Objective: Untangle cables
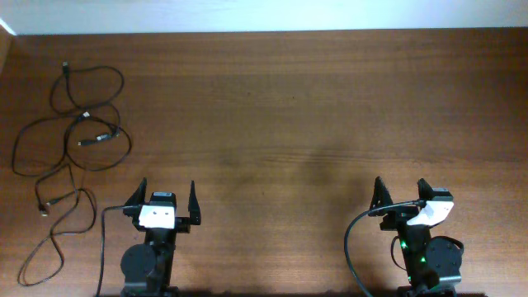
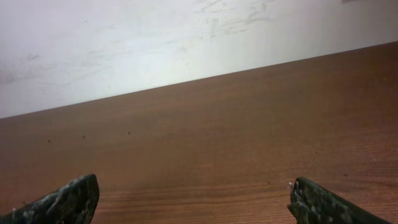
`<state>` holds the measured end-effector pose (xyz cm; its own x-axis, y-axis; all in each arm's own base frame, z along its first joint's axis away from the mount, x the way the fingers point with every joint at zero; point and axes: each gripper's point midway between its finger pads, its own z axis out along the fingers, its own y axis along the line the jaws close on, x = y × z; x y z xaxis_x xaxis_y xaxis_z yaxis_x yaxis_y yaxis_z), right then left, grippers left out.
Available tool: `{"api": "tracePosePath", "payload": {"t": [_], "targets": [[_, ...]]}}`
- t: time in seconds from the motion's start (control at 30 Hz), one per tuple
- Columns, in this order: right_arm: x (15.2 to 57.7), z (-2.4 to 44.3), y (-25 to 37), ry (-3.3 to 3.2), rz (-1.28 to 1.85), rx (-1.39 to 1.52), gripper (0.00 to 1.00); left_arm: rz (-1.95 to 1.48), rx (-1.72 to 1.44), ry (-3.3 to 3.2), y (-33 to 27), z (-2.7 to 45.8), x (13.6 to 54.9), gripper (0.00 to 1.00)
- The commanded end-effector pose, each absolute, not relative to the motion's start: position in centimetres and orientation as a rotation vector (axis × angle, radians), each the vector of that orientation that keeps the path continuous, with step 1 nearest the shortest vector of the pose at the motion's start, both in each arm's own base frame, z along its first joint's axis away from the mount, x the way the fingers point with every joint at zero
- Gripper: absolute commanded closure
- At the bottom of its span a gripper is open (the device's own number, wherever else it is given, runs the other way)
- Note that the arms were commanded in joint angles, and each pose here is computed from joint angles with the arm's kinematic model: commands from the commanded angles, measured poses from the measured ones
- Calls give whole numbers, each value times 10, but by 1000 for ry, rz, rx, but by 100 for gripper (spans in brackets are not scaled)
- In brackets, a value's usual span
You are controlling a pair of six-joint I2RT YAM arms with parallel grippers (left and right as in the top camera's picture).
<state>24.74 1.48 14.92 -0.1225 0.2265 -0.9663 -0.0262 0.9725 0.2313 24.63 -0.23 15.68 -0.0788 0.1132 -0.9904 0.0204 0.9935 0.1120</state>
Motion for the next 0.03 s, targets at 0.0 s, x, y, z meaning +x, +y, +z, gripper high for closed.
{"api": "tracePosePath", "payload": {"t": [0.0], "targets": [[247,146,14,1687,218,162,2,94,112,1650,-2,156,246,1]]}}
